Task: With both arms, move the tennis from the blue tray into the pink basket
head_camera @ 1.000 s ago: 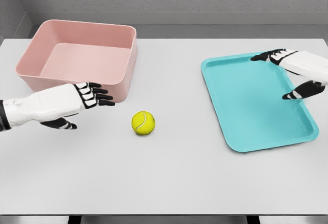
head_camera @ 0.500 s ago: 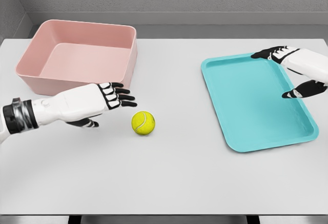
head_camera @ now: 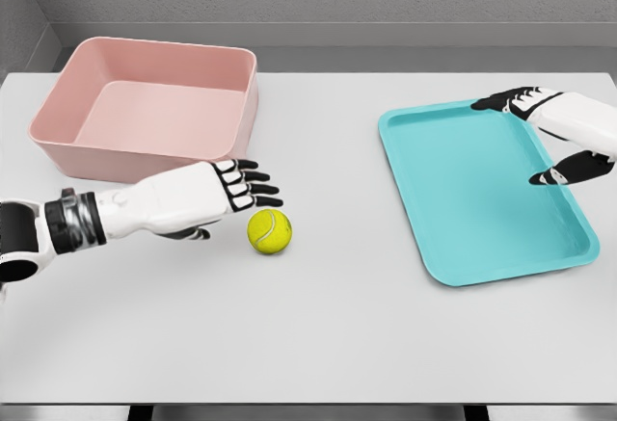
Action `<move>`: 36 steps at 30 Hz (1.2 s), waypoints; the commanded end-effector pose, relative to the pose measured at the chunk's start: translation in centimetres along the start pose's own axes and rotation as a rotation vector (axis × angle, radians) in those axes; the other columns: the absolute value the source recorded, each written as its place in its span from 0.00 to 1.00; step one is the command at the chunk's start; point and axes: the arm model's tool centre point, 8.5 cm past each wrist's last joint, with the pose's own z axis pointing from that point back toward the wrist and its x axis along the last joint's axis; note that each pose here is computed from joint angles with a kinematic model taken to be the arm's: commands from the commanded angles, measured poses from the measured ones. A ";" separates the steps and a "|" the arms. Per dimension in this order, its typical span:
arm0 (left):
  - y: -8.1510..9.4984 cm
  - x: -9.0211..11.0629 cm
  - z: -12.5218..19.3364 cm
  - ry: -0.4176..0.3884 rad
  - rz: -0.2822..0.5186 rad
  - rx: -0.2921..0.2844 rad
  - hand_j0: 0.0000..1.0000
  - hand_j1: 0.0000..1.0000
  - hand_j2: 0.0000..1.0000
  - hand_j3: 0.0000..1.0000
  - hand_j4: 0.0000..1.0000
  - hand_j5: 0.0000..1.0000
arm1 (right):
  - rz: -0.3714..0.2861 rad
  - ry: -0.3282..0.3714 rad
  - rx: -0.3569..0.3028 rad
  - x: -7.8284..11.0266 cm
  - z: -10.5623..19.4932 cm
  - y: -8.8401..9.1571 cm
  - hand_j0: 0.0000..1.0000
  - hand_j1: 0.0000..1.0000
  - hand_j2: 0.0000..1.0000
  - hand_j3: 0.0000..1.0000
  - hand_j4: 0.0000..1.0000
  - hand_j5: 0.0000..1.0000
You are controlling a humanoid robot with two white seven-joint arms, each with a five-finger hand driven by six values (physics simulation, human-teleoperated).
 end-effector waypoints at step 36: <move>-0.2 1.0 -5.1 -0.138 -0.206 -0.215 1.00 1.00 1.00 1.00 1.00 1.00 | -0.005 -0.002 -0.002 0.0 0.0 0.0 1.00 1.00 1.00 1.00 1.00 1.00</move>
